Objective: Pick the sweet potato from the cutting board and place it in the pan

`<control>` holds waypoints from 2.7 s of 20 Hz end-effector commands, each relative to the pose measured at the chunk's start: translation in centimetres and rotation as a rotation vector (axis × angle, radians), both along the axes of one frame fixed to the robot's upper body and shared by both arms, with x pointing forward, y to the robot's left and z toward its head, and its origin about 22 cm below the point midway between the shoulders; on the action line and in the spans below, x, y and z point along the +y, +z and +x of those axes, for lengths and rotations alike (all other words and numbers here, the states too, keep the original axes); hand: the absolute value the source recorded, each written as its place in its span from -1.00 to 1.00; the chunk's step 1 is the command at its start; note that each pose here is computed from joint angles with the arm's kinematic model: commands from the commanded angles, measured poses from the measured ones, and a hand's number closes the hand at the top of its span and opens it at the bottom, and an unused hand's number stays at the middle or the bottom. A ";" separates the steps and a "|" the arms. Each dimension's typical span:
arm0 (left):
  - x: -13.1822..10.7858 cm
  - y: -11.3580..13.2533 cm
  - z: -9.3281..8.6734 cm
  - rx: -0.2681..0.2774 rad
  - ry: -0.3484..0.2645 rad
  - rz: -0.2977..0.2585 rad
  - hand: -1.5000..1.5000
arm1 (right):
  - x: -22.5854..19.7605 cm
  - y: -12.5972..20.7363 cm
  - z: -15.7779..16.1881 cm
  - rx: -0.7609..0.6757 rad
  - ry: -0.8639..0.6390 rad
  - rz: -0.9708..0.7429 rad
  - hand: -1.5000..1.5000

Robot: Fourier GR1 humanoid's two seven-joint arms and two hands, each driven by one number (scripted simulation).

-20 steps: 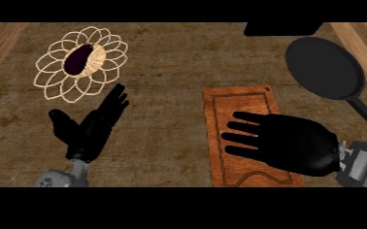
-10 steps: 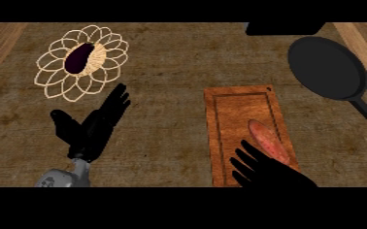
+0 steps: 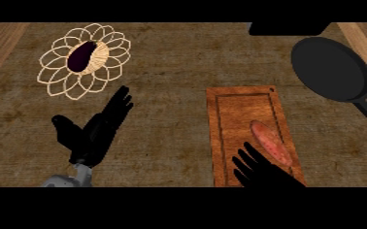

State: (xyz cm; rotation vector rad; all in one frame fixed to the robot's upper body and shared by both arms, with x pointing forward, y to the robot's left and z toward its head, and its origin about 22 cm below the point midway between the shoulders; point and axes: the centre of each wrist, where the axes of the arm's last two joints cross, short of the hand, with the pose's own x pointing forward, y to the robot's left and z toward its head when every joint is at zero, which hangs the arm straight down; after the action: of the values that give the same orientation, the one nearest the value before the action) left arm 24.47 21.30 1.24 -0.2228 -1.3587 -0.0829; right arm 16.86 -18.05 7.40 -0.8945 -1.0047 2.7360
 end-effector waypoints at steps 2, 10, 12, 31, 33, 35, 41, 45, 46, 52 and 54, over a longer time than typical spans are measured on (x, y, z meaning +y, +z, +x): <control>0.0 0.1 1.6 -0.005 0.006 0.009 0.00 | -1.6 -0.9 1.2 -0.119 0.027 -0.013 -1.00; 0.8 0.0 1.7 -0.003 0.005 -0.005 0.00 | -0.8 -1.6 4.2 -0.115 0.009 -0.017 -1.00; 0.1 0.3 -0.6 -0.010 -0.004 -0.006 0.00 | -1.8 -1.2 3.6 -0.105 0.001 -0.016 -1.00; 0.6 -0.2 0.9 -0.006 0.012 -0.001 0.00 | -1.0 -4.7 9.4 -0.154 -0.264 0.249 1.00; 1.5 -0.1 0.7 0.000 0.044 -0.001 0.00 | -2.1 -5.3 9.9 -0.118 -0.577 0.381 1.00; 1.9 -0.1 0.6 0.001 0.077 -0.011 0.00 | -2.4 -5.7 10.1 -0.090 -0.813 0.492 1.00; 0.9 0.0 0.9 -0.017 0.031 -0.007 0.00 | 0.5 -2.2 12.9 -0.368 -1.307 0.827 1.00; -0.3 -0.7 0.5 -0.007 -0.022 0.009 0.00 | 2.7 2.5 14.8 -0.635 -1.365 1.052 1.00; 0.1 0.2 1.2 -0.003 -0.001 0.011 0.00 | 3.2 3.0 14.7 -0.662 -1.358 1.133 1.00; -0.5 -0.4 1.0 -0.014 -0.028 0.015 0.00 | 4.0 4.5 16.8 -0.737 -1.400 1.503 1.00; -0.2 -0.4 0.5 -0.012 -0.026 0.005 0.00 | 2.5 5.3 17.3 -0.734 -1.387 1.605 1.00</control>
State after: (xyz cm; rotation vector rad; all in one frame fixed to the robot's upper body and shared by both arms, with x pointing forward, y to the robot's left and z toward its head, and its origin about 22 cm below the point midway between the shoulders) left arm 25.46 21.01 1.00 -0.2327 -1.3650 -0.0980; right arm 32.85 -14.90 11.65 -1.3275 -1.2366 0.3477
